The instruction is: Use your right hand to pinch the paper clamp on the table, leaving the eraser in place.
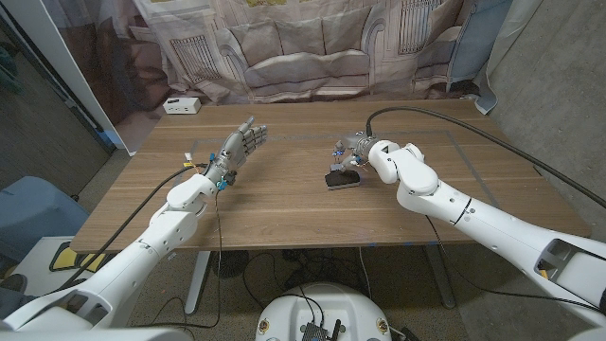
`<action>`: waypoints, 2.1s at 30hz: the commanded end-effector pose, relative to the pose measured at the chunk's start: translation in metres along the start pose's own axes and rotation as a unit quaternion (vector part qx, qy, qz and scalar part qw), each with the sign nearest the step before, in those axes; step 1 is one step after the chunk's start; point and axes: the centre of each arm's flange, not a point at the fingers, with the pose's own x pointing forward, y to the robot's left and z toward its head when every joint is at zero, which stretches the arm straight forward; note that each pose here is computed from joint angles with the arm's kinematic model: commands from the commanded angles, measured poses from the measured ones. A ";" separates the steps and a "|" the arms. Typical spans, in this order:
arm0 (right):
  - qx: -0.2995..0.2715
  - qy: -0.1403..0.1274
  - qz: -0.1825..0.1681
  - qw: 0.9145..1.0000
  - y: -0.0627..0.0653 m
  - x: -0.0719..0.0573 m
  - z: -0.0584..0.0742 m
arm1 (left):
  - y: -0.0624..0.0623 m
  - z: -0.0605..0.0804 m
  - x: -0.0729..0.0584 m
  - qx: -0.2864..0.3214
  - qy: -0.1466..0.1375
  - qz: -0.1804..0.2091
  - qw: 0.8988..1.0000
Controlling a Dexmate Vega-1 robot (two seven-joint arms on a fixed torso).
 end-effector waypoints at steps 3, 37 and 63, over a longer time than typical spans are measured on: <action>0.001 0.006 -0.010 1.000 -0.006 -0.003 -0.002 | 0.002 0.003 0.004 0.001 -0.003 -0.003 1.000; 0.023 0.011 -0.072 0.997 -0.027 -0.029 -0.013 | 0.002 0.008 0.009 0.004 -0.007 -0.001 1.000; 0.033 0.020 -0.093 0.995 -0.035 -0.041 -0.014 | 0.001 0.010 0.010 0.005 -0.006 -0.004 1.000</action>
